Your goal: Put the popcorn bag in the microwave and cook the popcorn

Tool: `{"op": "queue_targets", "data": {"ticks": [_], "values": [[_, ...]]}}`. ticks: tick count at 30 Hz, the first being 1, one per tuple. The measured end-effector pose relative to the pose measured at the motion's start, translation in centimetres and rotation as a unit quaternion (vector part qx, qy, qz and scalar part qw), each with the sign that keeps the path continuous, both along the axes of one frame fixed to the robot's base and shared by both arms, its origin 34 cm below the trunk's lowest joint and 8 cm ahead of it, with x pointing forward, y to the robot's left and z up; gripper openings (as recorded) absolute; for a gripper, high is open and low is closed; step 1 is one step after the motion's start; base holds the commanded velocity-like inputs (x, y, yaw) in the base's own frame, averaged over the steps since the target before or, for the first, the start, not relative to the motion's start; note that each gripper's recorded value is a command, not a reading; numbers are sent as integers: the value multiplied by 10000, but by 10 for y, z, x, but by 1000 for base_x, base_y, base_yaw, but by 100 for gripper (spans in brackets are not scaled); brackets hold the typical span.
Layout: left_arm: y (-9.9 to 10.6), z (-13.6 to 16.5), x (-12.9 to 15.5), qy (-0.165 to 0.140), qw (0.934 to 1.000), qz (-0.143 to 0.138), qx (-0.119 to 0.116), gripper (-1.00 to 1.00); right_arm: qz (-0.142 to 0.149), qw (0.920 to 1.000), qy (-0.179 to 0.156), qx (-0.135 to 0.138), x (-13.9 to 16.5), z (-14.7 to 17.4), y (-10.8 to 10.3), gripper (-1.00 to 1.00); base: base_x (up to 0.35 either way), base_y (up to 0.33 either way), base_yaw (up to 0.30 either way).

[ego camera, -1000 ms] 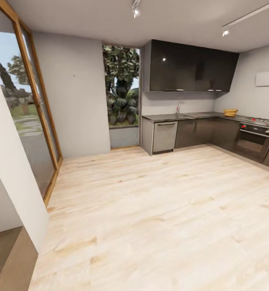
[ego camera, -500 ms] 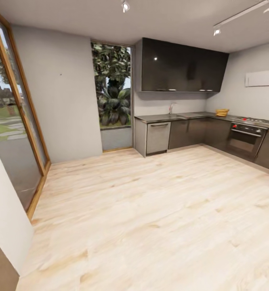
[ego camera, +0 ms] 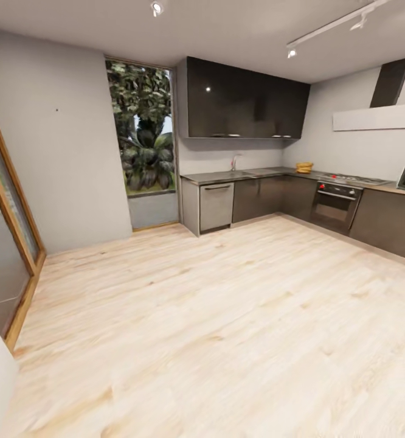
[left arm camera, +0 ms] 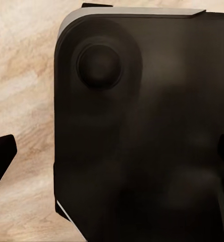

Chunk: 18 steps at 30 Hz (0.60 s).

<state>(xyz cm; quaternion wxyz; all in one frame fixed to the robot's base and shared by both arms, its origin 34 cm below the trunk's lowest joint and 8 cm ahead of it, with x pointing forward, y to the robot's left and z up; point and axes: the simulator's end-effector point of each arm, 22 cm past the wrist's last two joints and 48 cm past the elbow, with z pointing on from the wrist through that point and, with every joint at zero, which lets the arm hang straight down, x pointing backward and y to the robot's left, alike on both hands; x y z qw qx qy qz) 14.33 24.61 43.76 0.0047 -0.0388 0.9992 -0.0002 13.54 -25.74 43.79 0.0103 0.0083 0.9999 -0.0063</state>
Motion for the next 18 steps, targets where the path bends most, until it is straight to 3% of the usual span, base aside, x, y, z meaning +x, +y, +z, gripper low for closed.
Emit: {"op": "queue_targets", "data": {"ticks": [5, 18], "values": [[-2, 0, 1, -9, 10000, -6, -36, 100, 0, 10000, -1, 0, 0, 0, 0, 100, 66, 0, -248], [-3, 0, 0, 0, 10000, -16, -41, 100, -7, 10000, 0, -5, 0, 0, -1, 100, 301, 0, -248]]}}
